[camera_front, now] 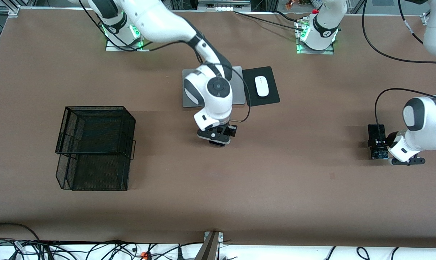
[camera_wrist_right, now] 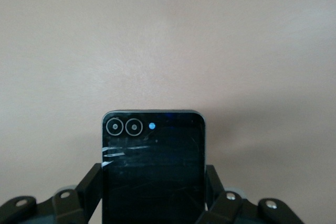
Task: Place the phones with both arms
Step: 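Carry the flip phone to the basket while the left gripper carries the tall phone, then drop the flip phone in the basket while the left gripper sets down the tall phone, then grasp the tall phone with the right gripper while the left grasps the white phone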
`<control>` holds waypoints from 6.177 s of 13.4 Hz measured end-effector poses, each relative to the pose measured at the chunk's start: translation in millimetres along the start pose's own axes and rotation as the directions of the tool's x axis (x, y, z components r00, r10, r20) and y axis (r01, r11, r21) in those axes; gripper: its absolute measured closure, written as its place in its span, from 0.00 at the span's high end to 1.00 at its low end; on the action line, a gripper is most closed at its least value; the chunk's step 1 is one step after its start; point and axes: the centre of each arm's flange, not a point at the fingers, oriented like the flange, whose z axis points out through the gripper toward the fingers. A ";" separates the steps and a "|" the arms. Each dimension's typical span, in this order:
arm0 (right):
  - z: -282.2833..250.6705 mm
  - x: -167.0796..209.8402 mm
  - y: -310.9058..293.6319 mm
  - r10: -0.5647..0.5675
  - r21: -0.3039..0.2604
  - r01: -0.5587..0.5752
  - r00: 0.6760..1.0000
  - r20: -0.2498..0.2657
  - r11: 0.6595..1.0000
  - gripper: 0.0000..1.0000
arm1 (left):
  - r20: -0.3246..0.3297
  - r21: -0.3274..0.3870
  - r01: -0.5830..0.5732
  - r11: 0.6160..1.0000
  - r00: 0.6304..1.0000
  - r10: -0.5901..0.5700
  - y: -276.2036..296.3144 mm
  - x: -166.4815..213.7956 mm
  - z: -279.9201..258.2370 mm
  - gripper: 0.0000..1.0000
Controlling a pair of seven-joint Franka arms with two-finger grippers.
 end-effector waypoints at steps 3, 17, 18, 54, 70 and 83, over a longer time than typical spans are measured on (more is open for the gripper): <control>-78.1 5.2 6.6 -0.021 -0.040 0.022 0.999 0.028 0.999 0.81 | 0.024 -0.013 -0.045 0.999 0.999 0.046 34.6 6.5 -59.4 0.80; -173.2 155.0 376.9 -0.321 -0.048 0.339 0.920 0.223 0.939 0.81 | -0.054 -0.109 -0.110 0.988 0.993 0.105 462.8 -43.9 -115.2 0.80; -166.7 162.5 415.2 -0.343 -0.029 0.357 0.915 0.212 0.934 0.81 | -0.072 -0.132 -0.097 0.987 0.994 0.088 490.9 -49.0 -104.2 0.80; -198.3 149.4 296.6 -0.153 -0.008 0.160 0.957 0.248 0.987 1.00 | 0.074 0.183 0.125 0.975 0.987 -0.141 140.7 10.7 -100.2 1.00; 14.5 -64.0 -29.3 -0.213 0.079 0.214 0.977 -0.023 0.974 1.00 | -0.184 0.098 -0.061 0.993 0.980 0.078 -176.8 -11.0 39.7 1.00; 106.7 -57.7 -18.7 -0.234 0.057 0.238 0.970 -0.065 0.970 1.00 | -0.239 0.052 -0.051 0.997 0.969 0.062 -184.1 -36.7 85.6 0.85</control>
